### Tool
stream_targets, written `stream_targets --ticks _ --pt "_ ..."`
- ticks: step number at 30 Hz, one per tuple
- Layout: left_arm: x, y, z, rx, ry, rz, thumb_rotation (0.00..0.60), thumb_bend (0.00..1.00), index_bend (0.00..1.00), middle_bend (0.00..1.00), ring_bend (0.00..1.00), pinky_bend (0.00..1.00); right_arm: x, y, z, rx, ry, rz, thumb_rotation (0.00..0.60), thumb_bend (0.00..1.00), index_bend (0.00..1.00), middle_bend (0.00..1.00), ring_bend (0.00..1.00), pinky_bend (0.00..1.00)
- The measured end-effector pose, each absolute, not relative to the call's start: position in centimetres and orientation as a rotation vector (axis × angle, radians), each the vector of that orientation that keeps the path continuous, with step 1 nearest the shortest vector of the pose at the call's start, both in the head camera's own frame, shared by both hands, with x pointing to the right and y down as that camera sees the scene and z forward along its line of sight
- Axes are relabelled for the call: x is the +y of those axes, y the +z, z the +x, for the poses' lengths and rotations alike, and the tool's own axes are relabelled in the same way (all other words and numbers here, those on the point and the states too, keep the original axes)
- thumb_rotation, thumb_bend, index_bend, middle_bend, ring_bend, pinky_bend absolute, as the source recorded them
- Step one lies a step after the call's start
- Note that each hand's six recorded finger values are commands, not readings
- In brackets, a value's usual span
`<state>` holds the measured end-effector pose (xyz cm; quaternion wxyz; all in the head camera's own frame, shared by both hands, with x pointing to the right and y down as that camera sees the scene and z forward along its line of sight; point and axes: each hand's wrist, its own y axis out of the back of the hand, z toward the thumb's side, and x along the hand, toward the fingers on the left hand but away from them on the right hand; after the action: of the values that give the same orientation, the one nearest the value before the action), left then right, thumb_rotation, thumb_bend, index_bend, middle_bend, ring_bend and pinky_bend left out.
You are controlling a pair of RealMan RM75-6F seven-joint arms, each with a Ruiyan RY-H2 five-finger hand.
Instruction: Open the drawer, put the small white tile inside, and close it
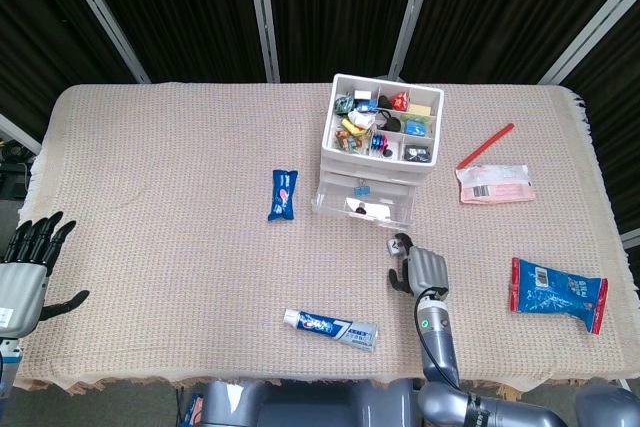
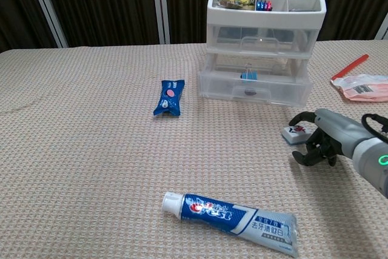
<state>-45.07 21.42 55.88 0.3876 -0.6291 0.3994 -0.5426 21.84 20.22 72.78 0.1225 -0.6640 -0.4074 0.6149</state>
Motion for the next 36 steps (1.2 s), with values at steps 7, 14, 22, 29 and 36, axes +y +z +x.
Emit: stream_targets --ticks 7,14,22,29,36 --pt "21.4 55.9 -45.1 1.017 -1.381 -1.601 0.600 0.15 0.08 0.00 0.00 0.00 20.0 72.7 21.9 -1.192 1.782 -1.906 0.600 0.34 0.32 0.83 0.83 0.62" --pt "21.4 55.9 -45.1 1.019 -1.381 -1.601 0.600 0.15 0.08 0.00 0.00 0.00 19.8 72.6 22.2 -1.200 1.784 -1.882 0.600 0.33 0.32 0.83 0.83 0.62" --pt "21.4 55.9 -45.1 1.021 -1.387 -1.600 0.600 0.15 0.08 0.00 0.00 0.00 19.4 72.4 22.8 -1.179 1.796 -1.840 0.600 0.34 0.32 0.83 0.83 0.62" --pt "21.4 55.9 -45.1 1.022 -1.388 -1.601 0.600 0.15 0.08 0.00 0.00 0.00 19.6 72.6 23.3 -1.147 1.819 -1.815 0.600 0.34 0.32 0.83 0.83 0.62" --pt "21.4 55.9 -45.1 1.023 -1.391 -1.602 0.600 0.15 0.08 0.00 0.00 0.00 19.9 73.0 23.3 -1.126 1.840 -1.808 0.600 0.34 0.30 0.83 0.83 0.62"
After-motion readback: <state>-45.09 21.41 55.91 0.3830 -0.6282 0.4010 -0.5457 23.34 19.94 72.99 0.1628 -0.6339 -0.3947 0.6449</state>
